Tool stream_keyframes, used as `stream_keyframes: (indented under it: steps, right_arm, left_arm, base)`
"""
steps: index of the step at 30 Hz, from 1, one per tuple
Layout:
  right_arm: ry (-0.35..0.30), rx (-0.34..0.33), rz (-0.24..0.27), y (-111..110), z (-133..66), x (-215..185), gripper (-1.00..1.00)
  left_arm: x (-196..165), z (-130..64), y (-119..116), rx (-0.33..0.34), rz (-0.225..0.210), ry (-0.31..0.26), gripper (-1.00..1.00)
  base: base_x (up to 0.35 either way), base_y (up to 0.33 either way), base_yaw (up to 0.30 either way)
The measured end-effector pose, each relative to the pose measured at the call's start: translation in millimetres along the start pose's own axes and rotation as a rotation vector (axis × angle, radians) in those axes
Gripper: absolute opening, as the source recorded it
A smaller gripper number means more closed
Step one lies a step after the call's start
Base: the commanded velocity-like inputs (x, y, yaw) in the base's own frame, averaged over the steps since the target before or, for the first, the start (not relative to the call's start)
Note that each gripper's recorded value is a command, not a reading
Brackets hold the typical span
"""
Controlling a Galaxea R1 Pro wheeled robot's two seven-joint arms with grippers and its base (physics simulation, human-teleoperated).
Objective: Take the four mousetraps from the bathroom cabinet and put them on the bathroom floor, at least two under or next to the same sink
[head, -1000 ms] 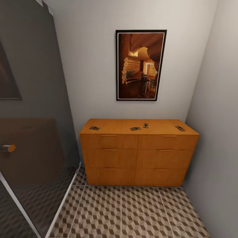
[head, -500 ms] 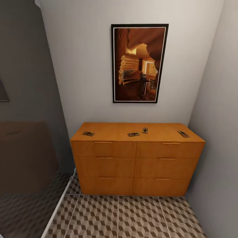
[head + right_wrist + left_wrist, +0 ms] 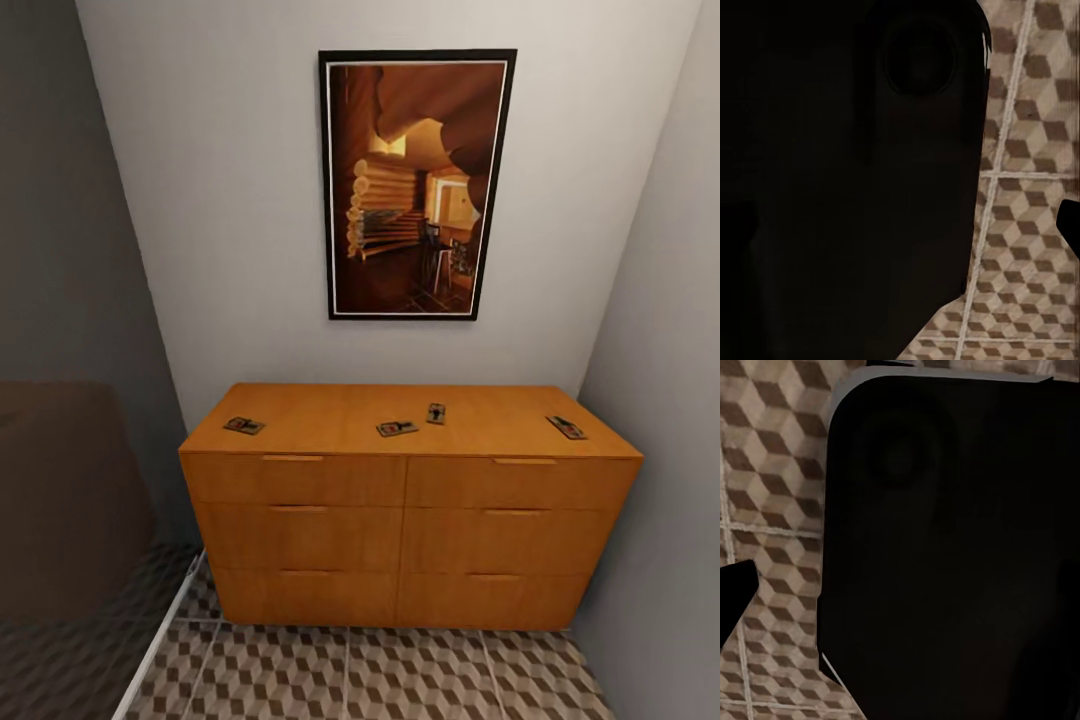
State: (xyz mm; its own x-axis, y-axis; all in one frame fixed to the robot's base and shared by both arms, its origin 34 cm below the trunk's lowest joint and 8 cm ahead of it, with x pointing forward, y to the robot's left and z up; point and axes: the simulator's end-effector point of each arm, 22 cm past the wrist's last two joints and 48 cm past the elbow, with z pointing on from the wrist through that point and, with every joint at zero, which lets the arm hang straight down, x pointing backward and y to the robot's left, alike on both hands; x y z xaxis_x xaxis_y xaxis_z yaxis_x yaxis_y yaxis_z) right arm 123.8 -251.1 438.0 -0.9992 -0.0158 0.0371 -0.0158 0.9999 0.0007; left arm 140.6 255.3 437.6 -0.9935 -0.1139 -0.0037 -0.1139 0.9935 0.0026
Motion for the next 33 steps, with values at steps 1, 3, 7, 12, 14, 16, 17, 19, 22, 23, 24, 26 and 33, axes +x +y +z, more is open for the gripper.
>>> stream_keyframes:
  steps: [1, 3, 7, 12, 14, 16, 17, 19, 22, 23, 24, 26, 33]
  right_arm:
    - [0.000, 0.000, 0.000, 0.0, 0.0, 0.0, 1.00]
    - [0.000, 0.000, 0.000, 0.0, 0.0, 0.0, 1.00]
    - [0.000, 0.000, 0.000, 0.0, 0.0, 0.0, 1.00]
    - [0.000, 0.000, 0.000, 0.0, 0.0, 0.0, 1.00]
    - [0.000, 0.000, 0.000, 0.0, 0.0, 0.0, 1.00]
    - [0.000, 0.000, 0.000, 0.0, 0.0, 0.0, 1.00]
    - [0.000, 0.000, 0.000, 0.0, 0.0, 0.0, 1.00]
    - [0.000, 0.000, 0.000, 0.0, 0.0, 0.0, 1.00]
    - [0.000, 0.000, 0.000, 0.0, 0.0, -0.1, 1.00]
    - [0.000, 0.000, 0.000, 0.0, 0.1, -0.1, 1.00]
    - [0.000, 0.000, 0.000, 0.0, 0.1, -0.1, 1.00]
    - [0.000, 0.000, -0.001, 0.0, 0.1, -0.2, 1.00]
    - [0.000, 0.000, -0.002, 0.0, 0.1, -0.3, 1.00]
  left_arm:
    - [0.0, 0.0, 0.0, 0.000, 0.000, 0.000, 1.00]
    - [0.0, 0.0, 0.0, 0.000, 0.000, 0.000, 1.00]
    - [-0.1, 0.0, 0.0, 0.000, 0.000, -0.001, 1.00]
    - [-0.3, 0.0, 0.2, 0.000, 0.000, -0.001, 1.00]
    - [-0.4, 0.0, 0.6, 0.000, 0.000, -0.001, 1.00]
    - [-0.4, 0.0, 0.8, -0.001, 0.000, -0.002, 1.00]
    - [-0.4, 0.0, 0.6, 0.000, 0.000, -0.002, 1.00]
    - [-0.4, 0.0, 0.7, -0.001, 0.000, -0.002, 1.00]
    - [-0.4, 0.0, 0.6, 0.000, 0.000, -0.001, 1.00]
    - [-0.5, 0.1, 0.7, -0.001, 0.000, -0.001, 1.00]
    - [-0.5, 0.1, 0.6, -0.001, 0.000, -0.001, 1.00]
    - [-0.5, 0.1, 0.6, -0.001, 0.000, -0.001, 1.00]
    - [-1.2, 0.1, -0.1, 0.000, 0.001, -0.003, 1.00]
  base:
    - [0.318, -0.102, 0.000]
    - [0.318, -0.102, 0.000]
    - [0.318, -0.100, 0.000]
    - [0.318, -0.097, 0.000]
    - [0.317, -0.092, 0.000]
    - [0.312, -0.069, 0.000]
    - [0.306, -0.049, 0.000]
    - [0.295, -0.044, 0.000]
    - [0.199, -0.025, 0.000]
    - [0.125, -0.016, 0.000]
    - [0.100, -0.013, 0.000]
    - [0.072, -0.009, 0.000]
    - [0.018, -0.002, 0.000]
